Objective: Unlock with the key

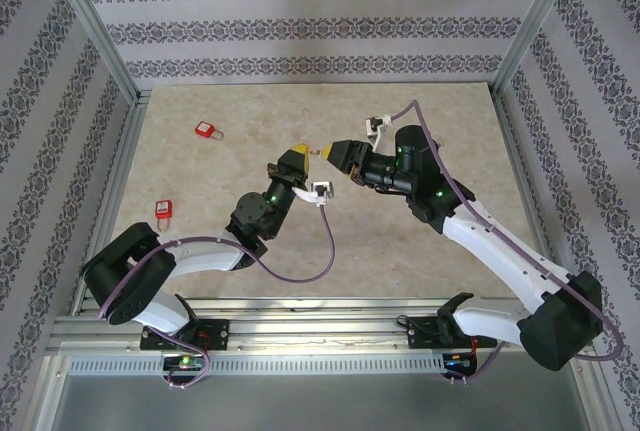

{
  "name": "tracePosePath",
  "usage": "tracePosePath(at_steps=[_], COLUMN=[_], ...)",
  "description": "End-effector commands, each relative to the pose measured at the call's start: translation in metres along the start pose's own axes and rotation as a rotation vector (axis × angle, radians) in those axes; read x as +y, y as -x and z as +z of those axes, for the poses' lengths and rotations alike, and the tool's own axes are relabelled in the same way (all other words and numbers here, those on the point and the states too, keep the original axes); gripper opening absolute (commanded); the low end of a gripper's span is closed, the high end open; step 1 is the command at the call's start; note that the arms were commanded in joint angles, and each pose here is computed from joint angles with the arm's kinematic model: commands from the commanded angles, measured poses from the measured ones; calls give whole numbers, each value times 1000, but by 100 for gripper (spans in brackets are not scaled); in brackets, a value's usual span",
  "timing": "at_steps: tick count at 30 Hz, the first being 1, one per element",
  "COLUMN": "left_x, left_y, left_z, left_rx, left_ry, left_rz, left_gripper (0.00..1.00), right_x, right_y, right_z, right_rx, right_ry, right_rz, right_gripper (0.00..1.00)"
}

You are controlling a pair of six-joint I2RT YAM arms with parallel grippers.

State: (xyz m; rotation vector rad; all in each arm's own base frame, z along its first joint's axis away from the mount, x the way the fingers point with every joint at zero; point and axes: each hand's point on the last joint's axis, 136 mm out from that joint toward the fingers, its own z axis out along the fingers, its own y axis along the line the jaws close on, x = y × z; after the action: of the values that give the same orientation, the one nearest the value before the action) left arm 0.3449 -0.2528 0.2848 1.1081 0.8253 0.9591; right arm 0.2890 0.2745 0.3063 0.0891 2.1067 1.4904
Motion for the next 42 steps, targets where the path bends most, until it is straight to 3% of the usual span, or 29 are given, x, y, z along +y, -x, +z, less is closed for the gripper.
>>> tracePosePath(at_steps=[1,20,42], left_x=[13,9,3], left_y=[-1,10,13], left_z=[3,-2,-4], left_rx=[5,-24,-26], left_ry=[54,47,41], left_rz=[16,13,-4], left_gripper=[0,0,0], right_x=[5,-5,-14], right_y=[-1,3,7], right_z=[6,32,24], right_rx=[42,89,76], right_ry=[34,32,21], right_rz=[-57,-62,-35], right_gripper=[48,40,15])
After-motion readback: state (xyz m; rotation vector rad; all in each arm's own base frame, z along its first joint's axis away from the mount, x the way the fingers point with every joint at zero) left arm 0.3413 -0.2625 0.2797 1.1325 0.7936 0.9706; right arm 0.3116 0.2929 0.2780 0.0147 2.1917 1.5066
